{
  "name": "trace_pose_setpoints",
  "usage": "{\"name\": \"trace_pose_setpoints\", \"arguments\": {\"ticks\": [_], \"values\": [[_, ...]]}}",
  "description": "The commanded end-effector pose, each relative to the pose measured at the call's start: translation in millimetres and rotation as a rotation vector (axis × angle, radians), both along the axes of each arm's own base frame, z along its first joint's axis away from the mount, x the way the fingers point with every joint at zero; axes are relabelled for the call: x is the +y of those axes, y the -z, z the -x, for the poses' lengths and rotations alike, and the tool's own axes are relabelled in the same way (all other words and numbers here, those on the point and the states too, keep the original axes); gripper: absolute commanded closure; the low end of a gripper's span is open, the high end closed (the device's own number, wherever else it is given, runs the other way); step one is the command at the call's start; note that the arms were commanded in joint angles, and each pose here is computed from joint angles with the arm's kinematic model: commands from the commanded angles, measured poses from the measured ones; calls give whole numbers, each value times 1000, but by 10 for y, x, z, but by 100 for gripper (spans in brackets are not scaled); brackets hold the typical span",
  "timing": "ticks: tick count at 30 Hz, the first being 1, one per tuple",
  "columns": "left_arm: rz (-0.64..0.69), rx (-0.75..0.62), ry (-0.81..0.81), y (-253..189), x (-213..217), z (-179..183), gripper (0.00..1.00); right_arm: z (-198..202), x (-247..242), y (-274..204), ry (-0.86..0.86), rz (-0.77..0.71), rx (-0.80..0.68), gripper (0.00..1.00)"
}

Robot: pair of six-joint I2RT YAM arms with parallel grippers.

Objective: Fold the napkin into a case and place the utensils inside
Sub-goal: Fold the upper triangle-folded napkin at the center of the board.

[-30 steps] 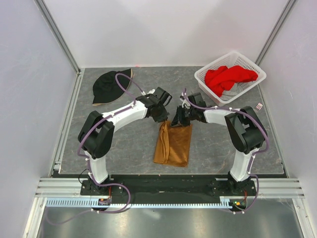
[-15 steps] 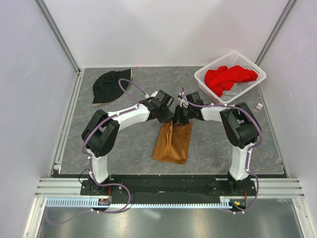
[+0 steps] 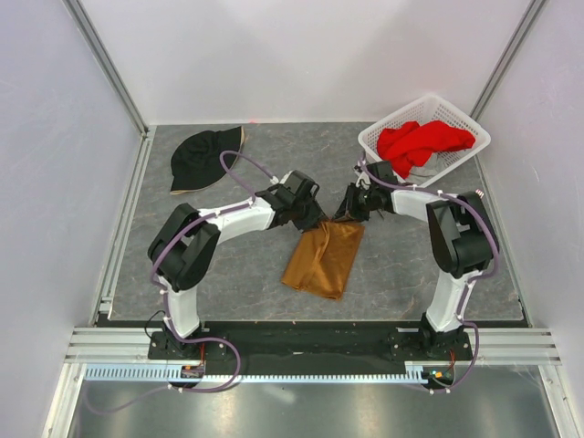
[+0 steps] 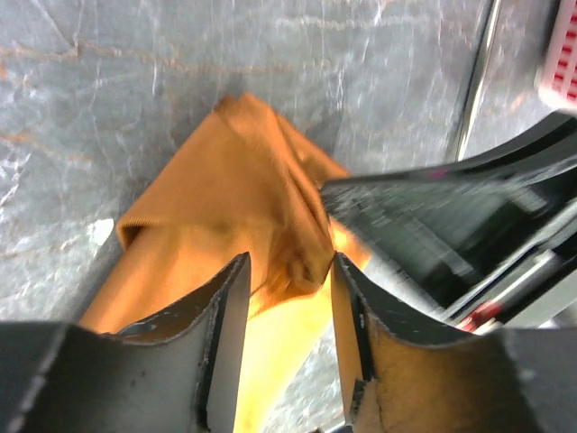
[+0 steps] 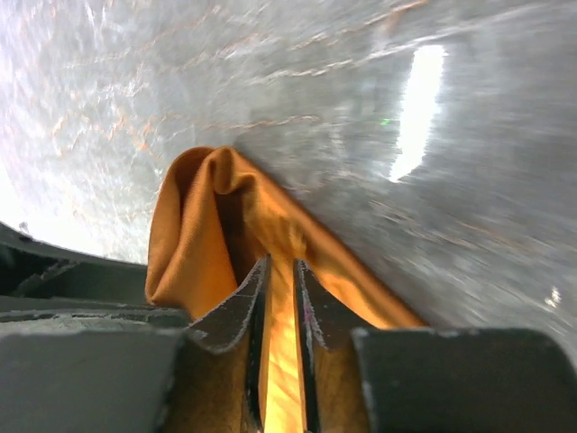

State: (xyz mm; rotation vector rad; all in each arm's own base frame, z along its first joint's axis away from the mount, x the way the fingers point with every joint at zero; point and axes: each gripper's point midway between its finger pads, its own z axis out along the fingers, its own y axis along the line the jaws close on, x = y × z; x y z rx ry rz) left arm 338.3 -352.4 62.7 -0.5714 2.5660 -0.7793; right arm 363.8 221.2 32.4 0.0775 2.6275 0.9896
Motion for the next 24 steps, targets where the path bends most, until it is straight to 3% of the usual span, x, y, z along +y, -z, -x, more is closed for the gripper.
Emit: {"name": "trace_pose_setpoints", "arguments": {"ticks": [1, 8, 11, 15, 24], "values": [[90, -136, 123, -573, -97, 69, 51, -3, -162, -249, 14, 55, -67, 73], [17, -201, 244, -741, 188, 350, 50, 113, -262, -532, -19, 101, -161, 50], [-5, -169, 314, -623, 229, 494, 64, 153, -149, -567, -70, 101, -199, 41], [-22, -95, 343, -307, 310, 674, 78, 177, -4, -485, -105, 105, -176, 40], [-8, -35, 374, -84, 362, 907, 81, 150, 19, -239, -109, 192, -164, 45]]}}
